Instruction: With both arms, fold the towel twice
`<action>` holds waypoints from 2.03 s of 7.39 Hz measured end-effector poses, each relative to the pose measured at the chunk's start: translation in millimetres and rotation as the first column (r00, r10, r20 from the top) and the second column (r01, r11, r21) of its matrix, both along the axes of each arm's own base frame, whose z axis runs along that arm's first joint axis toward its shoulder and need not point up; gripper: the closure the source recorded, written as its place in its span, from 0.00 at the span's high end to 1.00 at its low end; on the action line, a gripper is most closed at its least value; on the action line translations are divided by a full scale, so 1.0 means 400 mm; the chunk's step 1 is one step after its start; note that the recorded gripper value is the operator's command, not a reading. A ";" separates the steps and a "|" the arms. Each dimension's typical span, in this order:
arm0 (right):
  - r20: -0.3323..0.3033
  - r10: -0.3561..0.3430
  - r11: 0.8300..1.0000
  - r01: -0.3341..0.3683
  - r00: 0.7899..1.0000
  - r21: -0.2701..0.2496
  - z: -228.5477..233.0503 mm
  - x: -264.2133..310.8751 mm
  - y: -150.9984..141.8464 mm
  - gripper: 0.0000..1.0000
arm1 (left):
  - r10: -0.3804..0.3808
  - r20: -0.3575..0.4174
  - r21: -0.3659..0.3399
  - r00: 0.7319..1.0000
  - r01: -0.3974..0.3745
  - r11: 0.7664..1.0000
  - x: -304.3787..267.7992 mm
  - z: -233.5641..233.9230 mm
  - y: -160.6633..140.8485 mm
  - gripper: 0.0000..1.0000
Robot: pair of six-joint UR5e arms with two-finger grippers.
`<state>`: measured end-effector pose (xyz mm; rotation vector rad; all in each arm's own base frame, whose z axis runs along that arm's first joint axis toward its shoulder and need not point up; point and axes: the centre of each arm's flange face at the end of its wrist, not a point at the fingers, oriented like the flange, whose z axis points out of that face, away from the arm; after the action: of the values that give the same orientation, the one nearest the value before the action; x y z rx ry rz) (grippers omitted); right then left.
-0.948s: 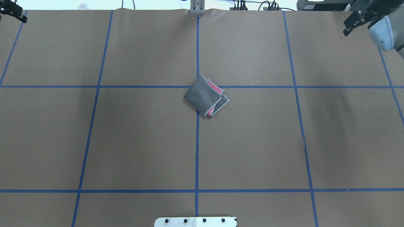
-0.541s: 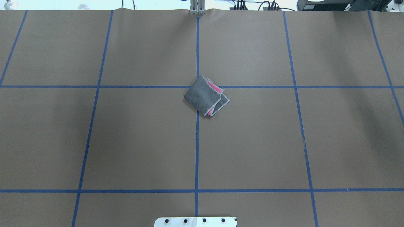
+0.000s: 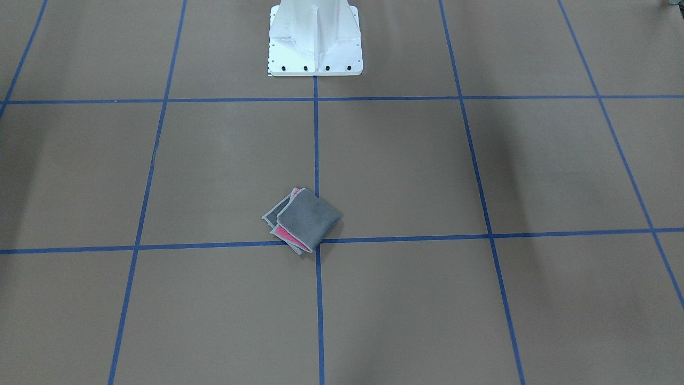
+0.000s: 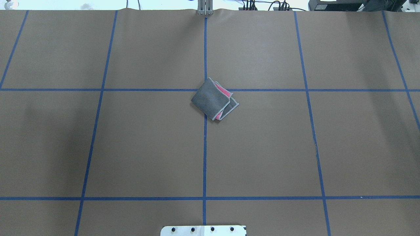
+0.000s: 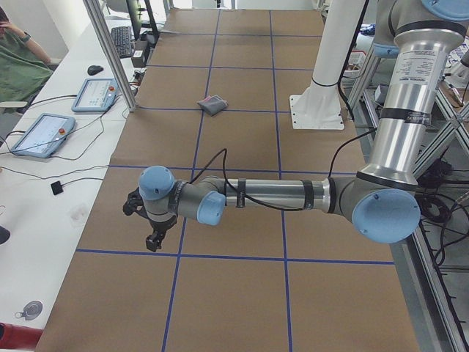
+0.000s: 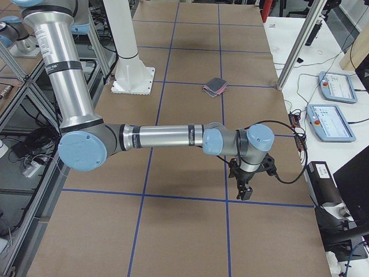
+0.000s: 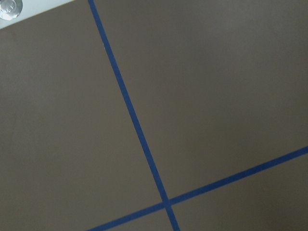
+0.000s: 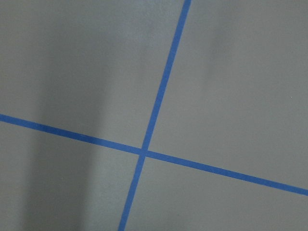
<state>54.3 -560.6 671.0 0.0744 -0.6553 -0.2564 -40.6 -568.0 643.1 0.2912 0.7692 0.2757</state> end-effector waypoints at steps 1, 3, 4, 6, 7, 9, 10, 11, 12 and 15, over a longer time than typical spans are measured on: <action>0.012 0.018 1.000 -0.018 1.000 -0.012 0.040 0.001 0.057 1.00 | -0.003 0.001 -0.002 1.000 0.003 1.000 -0.005 0.023 0.039 1.00; 0.030 0.108 0.992 -0.106 0.994 -0.069 0.040 0.000 0.147 1.00 | -0.014 0.001 -0.021 1.000 0.014 1.000 -0.020 -0.047 0.135 1.00; 0.033 0.149 0.985 -0.145 0.988 -0.091 0.024 0.000 0.175 1.00 | -0.016 0.005 -0.052 1.000 0.017 0.999 -0.026 -0.096 0.207 1.00; 0.036 0.174 0.980 -0.170 0.984 -0.104 0.012 0.000 0.194 1.00 | -0.041 0.112 -0.085 0.993 0.050 0.995 -0.058 -0.114 0.302 1.00; 0.040 0.177 0.979 -0.172 0.983 -0.106 0.009 -0.001 0.196 1.00 | -0.052 0.176 -0.094 0.983 0.069 0.993 -0.073 -0.101 0.317 1.00; 0.081 0.177 0.979 -0.167 0.981 -0.117 0.003 -0.009 0.200 1.00 | -0.044 0.143 -0.121 0.989 0.061 0.991 -0.060 -0.089 0.328 1.00; 0.095 0.177 0.979 -0.165 0.980 -0.121 0.002 -0.011 0.202 1.00 | -0.034 0.108 -0.128 0.994 0.048 0.991 -0.048 -0.083 0.326 1.00; 0.100 0.177 0.979 -0.164 0.979 -0.124 0.004 -0.012 0.206 1.00 | -0.028 0.093 -0.133 0.995 0.041 0.990 -0.041 -0.077 0.324 1.00; 0.103 0.176 0.979 -0.163 0.979 -0.125 0.005 -0.013 0.208 1.00 | -0.023 0.087 -0.141 0.996 0.035 0.989 -0.037 -0.065 0.321 1.00; 0.100 0.177 0.978 -0.164 0.979 -0.128 0.011 -0.012 0.211 1.00 | -0.007 0.085 -0.146 0.996 0.019 0.989 -0.026 -0.047 0.306 1.00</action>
<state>49.3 -476.0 675.5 0.0301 -0.7690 -0.0474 -50.9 -445.6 624.4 0.1451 0.7003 0.2165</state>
